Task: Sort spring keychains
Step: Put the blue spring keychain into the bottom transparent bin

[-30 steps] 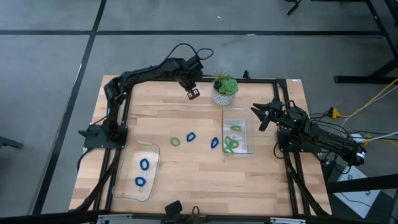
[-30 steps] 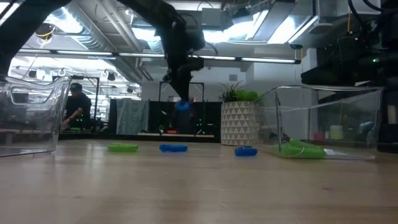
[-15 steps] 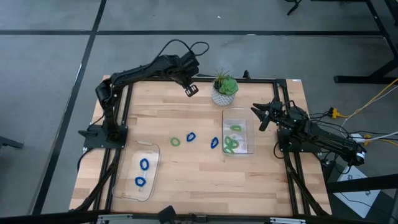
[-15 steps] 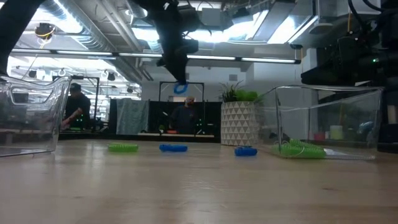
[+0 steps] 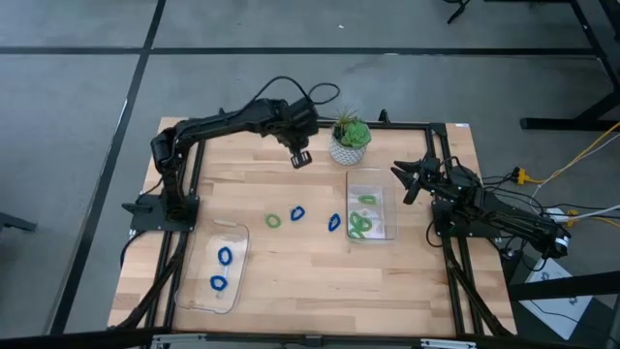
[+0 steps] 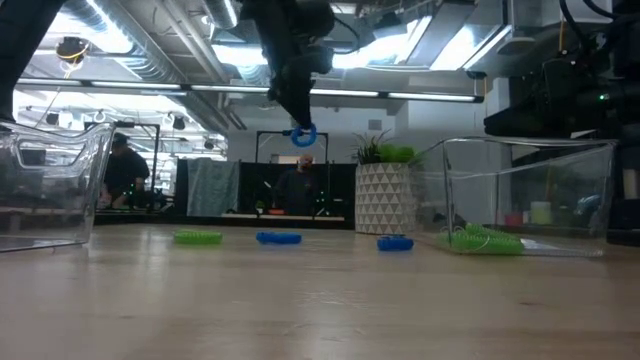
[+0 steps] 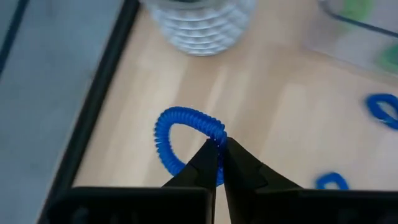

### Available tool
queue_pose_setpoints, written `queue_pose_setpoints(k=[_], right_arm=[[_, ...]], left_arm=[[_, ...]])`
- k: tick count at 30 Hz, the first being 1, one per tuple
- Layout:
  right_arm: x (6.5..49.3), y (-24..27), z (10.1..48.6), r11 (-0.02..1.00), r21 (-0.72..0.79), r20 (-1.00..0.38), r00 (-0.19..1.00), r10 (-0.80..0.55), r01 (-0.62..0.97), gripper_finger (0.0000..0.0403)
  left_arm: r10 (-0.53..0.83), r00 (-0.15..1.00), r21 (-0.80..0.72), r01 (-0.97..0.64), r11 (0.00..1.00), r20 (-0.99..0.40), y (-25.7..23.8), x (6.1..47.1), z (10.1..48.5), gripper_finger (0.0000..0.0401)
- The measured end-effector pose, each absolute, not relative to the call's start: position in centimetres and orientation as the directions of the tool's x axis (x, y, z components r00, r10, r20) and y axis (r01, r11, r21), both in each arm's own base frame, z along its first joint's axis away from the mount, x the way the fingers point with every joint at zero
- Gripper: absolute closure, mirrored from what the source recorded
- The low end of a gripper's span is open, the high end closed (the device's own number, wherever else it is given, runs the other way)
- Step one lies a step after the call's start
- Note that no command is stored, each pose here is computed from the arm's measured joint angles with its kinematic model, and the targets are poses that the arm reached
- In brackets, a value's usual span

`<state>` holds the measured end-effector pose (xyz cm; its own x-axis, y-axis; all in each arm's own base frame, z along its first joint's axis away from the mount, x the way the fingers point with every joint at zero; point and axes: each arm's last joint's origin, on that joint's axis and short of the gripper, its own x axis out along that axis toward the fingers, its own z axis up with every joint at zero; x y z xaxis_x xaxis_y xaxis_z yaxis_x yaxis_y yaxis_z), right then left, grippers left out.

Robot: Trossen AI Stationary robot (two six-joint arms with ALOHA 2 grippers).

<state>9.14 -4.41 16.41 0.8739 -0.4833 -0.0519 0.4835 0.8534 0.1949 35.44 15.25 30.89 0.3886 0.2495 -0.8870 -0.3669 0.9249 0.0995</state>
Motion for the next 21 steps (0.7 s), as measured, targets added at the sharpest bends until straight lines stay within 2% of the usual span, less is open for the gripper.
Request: queue_pose_setpoints(k=[8, 21], right_arm=[[9.1, -4.4, 16.4, 0.854, 0.195, -0.052, 0.874, -0.483, 0.483, 0.0276], [9.1, -4.4, 16.4, 0.853, 0.195, -0.052, 0.874, -0.483, 0.483, 0.0276]], left_arm=[[0.131, 0.441, 0.056, -0.179, 0.982, -0.888, 10.5, 36.1, 32.0, 0.0394], [0.006, 0.545, 0.057, 0.075, 0.996, -0.838, 0.5, 35.4, 35.3, 0.0391]])
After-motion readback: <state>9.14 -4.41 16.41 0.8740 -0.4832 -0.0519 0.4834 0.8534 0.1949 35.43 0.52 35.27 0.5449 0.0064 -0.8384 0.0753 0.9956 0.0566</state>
